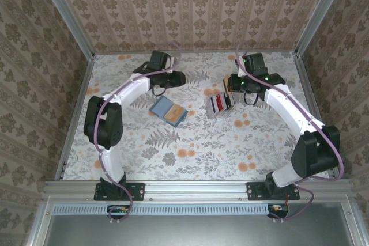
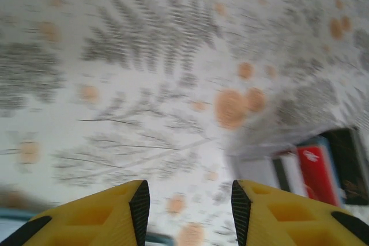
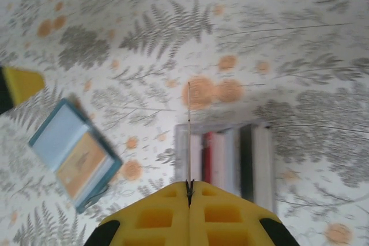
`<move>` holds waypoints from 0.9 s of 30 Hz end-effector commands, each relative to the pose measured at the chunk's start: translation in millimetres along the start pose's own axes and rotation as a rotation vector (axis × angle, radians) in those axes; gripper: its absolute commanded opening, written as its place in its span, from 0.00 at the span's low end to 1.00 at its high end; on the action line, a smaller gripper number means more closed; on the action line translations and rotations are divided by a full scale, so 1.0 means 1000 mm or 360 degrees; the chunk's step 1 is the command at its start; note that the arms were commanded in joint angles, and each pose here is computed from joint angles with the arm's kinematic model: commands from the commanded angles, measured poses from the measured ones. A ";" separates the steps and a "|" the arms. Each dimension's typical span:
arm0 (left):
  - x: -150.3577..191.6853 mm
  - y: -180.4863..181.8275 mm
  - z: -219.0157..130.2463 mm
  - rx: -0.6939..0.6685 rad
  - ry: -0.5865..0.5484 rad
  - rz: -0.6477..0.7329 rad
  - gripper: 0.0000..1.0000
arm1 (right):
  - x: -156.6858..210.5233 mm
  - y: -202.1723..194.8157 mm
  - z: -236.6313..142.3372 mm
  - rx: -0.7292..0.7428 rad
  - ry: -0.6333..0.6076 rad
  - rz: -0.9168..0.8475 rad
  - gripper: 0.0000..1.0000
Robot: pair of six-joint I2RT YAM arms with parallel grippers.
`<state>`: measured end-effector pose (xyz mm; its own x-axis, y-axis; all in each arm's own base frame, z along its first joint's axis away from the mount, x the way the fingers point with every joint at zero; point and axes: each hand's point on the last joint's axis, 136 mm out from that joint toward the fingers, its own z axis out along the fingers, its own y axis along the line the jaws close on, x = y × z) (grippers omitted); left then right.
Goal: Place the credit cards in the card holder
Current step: Rotate the card holder at the center of the table.
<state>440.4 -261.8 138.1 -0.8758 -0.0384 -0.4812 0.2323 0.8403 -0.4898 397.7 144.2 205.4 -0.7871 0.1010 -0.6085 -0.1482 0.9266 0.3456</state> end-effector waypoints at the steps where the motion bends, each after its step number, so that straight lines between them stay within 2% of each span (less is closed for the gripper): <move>1: 0.022 0.054 0.013 -0.0156 0.0154 -0.0052 0.45 | 0.009 0.046 0.007 -0.0225 0.0027 -0.0120 0.01; 7: 0.026 0.085 0.036 -0.0175 0.0255 -0.0106 0.45 | 0.051 0.130 0.047 -0.0713 0.0207 -0.0005 0.01; 11: 0.037 0.099 0.043 -0.0214 0.0306 -0.0136 0.45 | 0.087 0.172 0.082 -0.0791 0.0367 -0.0022 0.01; 16: 0.055 0.112 0.034 -0.0256 0.0349 -0.0180 0.44 | 0.113 0.167 0.119 -0.0654 0.0512 -0.0052 0.01; 23: 0.089 0.110 0.012 -0.0267 0.0366 -0.0225 0.45 | 0.118 0.169 0.131 -0.0654 0.0562 0.0004 0.02; 27: 0.109 0.111 0.000 -0.0301 0.0362 -0.0254 0.44 | 0.122 0.159 0.141 -0.0575 0.0578 0.0057 0.01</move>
<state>386.7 -177.6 28.7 -0.9690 -0.0531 -0.2411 0.0496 0.9147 -0.4011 357.4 356.6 93.6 -0.9284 -0.0953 -0.3593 -0.3143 0.7175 0.6217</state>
